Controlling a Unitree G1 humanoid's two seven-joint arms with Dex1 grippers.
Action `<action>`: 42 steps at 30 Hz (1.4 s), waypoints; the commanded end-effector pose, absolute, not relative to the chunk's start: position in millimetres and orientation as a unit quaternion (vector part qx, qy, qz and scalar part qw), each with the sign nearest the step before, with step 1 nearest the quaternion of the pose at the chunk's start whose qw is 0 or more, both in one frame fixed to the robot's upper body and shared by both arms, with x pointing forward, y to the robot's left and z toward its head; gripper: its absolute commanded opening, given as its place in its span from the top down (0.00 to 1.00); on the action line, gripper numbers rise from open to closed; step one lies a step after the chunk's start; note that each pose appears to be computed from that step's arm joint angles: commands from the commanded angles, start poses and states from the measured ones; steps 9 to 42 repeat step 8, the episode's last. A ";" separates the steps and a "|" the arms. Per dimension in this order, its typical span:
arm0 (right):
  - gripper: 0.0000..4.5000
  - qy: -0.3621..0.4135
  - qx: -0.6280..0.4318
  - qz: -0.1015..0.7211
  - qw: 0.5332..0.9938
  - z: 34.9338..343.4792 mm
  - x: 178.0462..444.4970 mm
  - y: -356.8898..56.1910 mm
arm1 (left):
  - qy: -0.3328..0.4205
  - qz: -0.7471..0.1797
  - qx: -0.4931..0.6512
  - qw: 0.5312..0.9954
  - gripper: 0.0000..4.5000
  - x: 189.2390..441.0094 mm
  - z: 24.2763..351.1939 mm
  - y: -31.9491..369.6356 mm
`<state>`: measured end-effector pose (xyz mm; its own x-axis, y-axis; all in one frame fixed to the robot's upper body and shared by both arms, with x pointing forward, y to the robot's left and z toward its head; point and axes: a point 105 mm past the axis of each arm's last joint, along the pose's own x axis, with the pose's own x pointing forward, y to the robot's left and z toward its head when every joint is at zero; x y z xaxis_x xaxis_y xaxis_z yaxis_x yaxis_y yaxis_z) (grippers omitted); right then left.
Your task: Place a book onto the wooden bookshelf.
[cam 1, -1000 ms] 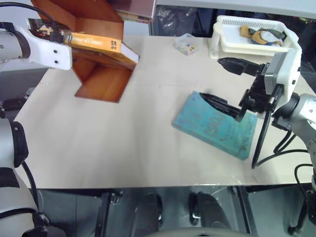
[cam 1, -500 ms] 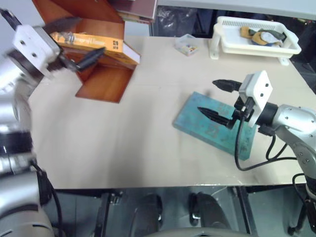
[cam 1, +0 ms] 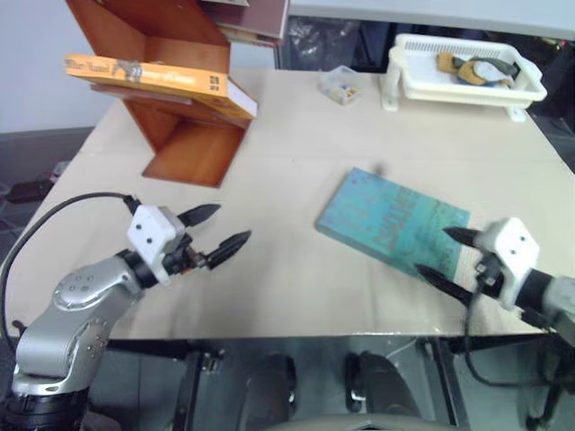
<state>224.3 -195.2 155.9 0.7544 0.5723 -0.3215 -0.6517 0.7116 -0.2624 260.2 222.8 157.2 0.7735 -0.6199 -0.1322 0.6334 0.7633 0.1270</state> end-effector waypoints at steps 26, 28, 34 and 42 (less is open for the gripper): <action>0.00 0.154 -0.213 0.292 0.920 173.4 194.9 -245.1 | 0.044 -0.312 0.132 0.940 0.01 248.9 169.7 268.1; 0.00 0.154 -0.213 0.292 0.920 173.4 194.9 -245.1 | 0.044 -0.312 0.132 0.940 0.01 248.9 169.7 268.1; 0.00 0.154 -0.213 0.292 0.920 173.4 194.9 -245.1 | 0.044 -0.312 0.132 0.940 0.01 248.9 169.7 268.1; 0.00 0.154 -0.213 0.292 0.920 173.4 194.9 -245.1 | 0.044 -0.312 0.132 0.940 0.01 248.9 169.7 268.1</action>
